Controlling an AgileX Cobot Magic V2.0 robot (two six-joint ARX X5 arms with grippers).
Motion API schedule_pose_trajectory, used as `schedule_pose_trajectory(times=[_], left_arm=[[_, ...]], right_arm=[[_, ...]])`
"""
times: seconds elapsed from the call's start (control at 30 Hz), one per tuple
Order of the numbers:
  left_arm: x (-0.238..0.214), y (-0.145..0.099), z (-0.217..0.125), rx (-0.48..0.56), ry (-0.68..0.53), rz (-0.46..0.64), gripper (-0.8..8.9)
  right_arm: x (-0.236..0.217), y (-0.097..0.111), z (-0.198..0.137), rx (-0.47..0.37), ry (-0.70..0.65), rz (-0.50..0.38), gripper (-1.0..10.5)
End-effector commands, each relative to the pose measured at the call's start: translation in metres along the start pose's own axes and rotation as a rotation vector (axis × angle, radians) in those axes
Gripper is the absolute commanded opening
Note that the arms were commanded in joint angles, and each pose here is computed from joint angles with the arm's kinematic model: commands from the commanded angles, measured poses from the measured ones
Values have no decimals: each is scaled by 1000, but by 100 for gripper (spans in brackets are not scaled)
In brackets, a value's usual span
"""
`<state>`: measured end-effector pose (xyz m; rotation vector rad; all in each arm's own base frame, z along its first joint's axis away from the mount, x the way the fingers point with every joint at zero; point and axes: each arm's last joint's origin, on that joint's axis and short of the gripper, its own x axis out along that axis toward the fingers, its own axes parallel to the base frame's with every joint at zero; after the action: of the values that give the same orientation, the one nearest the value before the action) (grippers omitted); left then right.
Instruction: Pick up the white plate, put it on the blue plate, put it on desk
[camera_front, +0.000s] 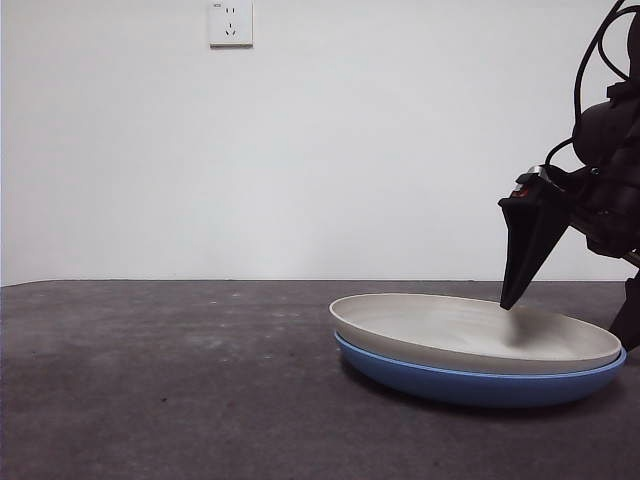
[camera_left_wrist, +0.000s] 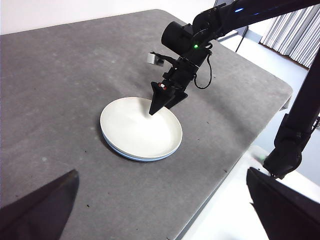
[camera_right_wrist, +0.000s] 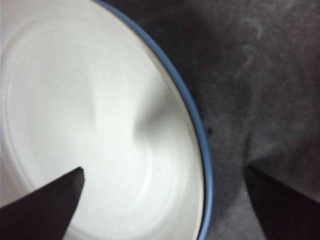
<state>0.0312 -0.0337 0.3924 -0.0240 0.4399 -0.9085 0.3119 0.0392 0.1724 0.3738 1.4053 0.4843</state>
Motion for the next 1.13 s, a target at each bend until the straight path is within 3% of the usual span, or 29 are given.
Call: schedule_pose_trajectory(times=[0.03, 0.23, 0.37, 0.73, 0.93, 1.13], left_arm=[[-4, -2, 4, 9, -21, -6, 564], [-4, -2, 4, 9, -21, -6, 564], [-4, -2, 4, 9, -21, -6, 564], [-4, -2, 4, 10, -21, -6, 564], [-4, -2, 4, 10, -21, -6, 564], [-4, -2, 4, 10, -21, -6, 564]], right_arm=[[6, -4, 3, -8, 12, -1, 397], [9, -8, 3, 8, 24, -6, 134], [8, -11, 3, 22, 25, -59, 12], [-13, -12, 2, 49, -20, -88, 10], [-29, 9, 2, 33, -56, -67, 10], [-18, 38, 0, -7, -23, -28, 10]])
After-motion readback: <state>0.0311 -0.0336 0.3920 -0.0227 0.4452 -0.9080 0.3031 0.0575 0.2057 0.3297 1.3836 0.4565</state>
